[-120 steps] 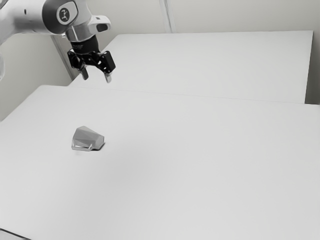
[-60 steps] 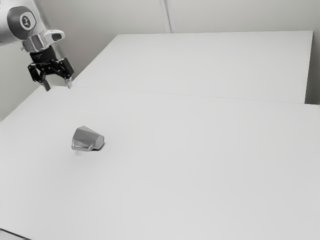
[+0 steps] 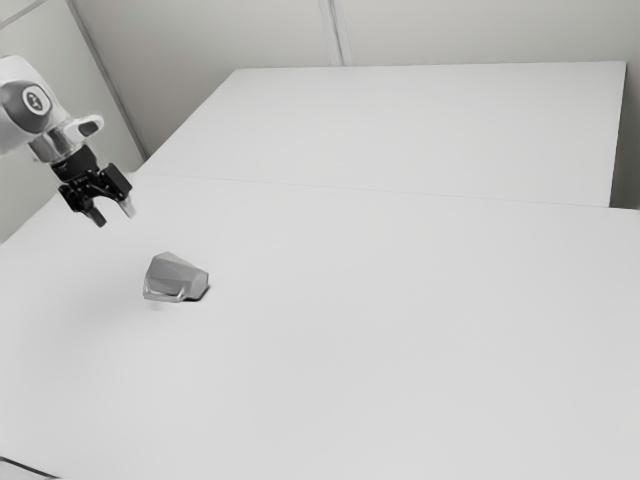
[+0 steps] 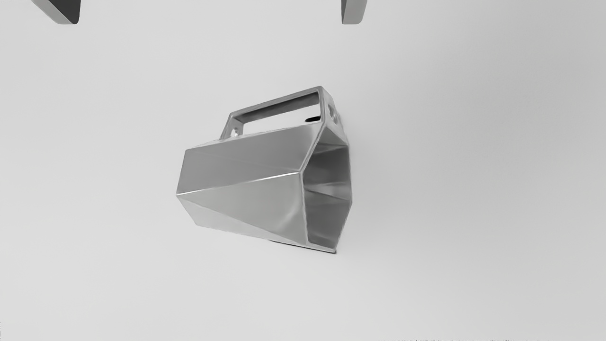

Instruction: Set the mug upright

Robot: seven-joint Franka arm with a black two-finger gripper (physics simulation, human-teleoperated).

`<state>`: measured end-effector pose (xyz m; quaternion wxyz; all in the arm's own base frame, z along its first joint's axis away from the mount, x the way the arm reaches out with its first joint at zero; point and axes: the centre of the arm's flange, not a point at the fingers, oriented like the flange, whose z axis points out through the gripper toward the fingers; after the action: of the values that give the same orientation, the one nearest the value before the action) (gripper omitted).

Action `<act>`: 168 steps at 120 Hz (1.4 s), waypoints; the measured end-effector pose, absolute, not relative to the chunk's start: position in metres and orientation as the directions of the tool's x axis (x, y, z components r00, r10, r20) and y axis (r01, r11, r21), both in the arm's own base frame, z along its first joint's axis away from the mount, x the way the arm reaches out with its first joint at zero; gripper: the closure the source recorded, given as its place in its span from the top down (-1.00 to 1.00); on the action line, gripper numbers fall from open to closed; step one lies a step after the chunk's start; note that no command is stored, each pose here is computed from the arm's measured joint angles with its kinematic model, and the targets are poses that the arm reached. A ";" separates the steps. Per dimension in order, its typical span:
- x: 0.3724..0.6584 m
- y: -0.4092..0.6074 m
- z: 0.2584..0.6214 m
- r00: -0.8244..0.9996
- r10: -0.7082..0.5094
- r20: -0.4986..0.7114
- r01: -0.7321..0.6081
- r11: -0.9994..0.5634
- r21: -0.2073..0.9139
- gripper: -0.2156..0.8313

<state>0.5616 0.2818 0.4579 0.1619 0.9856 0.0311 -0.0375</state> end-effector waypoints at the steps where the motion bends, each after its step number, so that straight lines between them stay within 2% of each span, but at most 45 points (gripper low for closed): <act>1: 0.561 0.282 0.456 0.996 0.046 -0.082 0.070 -0.945 0.320 0.59; 52: 0.571 0.301 0.366 0.997 -0.073 -0.009 -0.061 -0.892 0.448 0.59; 74: 0.575 0.301 0.348 0.996 -0.088 0.034 -0.093 -0.861 0.500 0.59; 104: 0.577 0.295 0.331 0.994 -0.068 0.088 -0.107 -0.802 0.588 0.59; 130: 0.568 0.291 0.298 0.996 -0.009 0.086 -0.066 -0.726 0.685 0.59; 145: 0.567 0.286 0.293 0.995 0.020 0.096 -0.057 -0.682 0.729 0.59; 156: 0.564 0.284 0.289 0.995 0.035 0.094 -0.049 -0.650 0.759 0.44; 168: 0.563 0.281 0.288 0.995 0.038 0.093 -0.048 -0.629 0.776 0.00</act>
<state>0.5631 0.2808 0.2884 0.4307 0.9011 -0.0028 0.0504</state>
